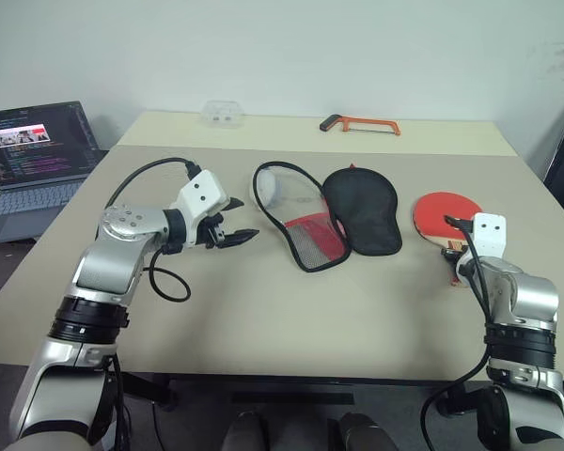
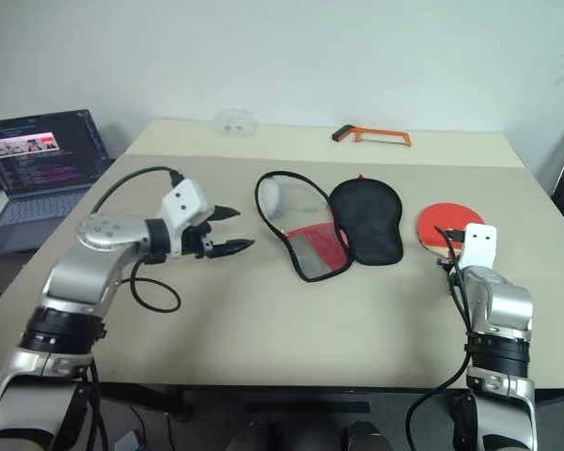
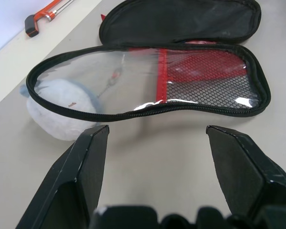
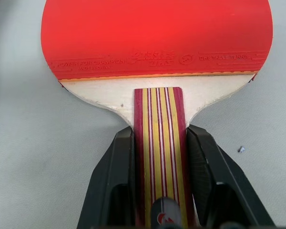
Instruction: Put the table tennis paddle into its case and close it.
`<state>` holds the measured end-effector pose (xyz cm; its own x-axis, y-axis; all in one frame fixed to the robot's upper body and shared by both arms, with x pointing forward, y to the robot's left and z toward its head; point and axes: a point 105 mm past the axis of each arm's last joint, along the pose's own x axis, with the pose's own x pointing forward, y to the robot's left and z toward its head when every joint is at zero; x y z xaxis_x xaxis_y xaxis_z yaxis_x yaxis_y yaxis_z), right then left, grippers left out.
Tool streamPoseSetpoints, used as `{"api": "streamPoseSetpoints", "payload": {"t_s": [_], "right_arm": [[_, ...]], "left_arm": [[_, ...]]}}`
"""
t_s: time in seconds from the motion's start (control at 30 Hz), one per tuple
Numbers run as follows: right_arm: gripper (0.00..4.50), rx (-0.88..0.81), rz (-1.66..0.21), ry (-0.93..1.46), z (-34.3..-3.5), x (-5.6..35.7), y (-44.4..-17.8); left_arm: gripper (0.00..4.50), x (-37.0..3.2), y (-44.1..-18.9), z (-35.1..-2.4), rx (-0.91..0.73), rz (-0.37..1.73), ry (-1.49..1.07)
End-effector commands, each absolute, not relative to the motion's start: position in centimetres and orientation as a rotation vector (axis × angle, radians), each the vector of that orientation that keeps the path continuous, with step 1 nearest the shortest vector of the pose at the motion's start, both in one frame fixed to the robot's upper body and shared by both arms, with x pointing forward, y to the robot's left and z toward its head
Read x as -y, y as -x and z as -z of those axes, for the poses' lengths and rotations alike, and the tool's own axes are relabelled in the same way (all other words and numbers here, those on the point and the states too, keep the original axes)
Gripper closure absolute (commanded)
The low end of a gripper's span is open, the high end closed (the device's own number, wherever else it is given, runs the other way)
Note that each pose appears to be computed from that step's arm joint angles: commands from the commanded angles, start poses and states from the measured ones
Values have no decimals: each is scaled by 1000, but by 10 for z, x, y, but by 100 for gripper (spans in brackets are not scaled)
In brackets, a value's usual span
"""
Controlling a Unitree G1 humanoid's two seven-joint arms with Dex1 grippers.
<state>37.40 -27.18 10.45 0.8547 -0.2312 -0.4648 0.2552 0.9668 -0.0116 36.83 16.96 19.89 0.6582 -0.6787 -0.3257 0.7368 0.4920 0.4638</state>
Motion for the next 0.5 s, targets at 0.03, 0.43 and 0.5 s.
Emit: {"api": "streamPoseSetpoints", "payload": {"t_s": [0.03, 0.43, 0.5], "right_arm": [[339, -449, 310, -31, -115, 282, -377], [339, -191, 202, 43, -208, 233, -408], [339, -162, 100, 41, -219, 203, -415]], "left_arm": [[93, -172, -367, -216, -53, 827, -648], [93, -178, -364, -221, -60, 798, -661], [93, -179, -363, -221, -62, 793, -662]]}}
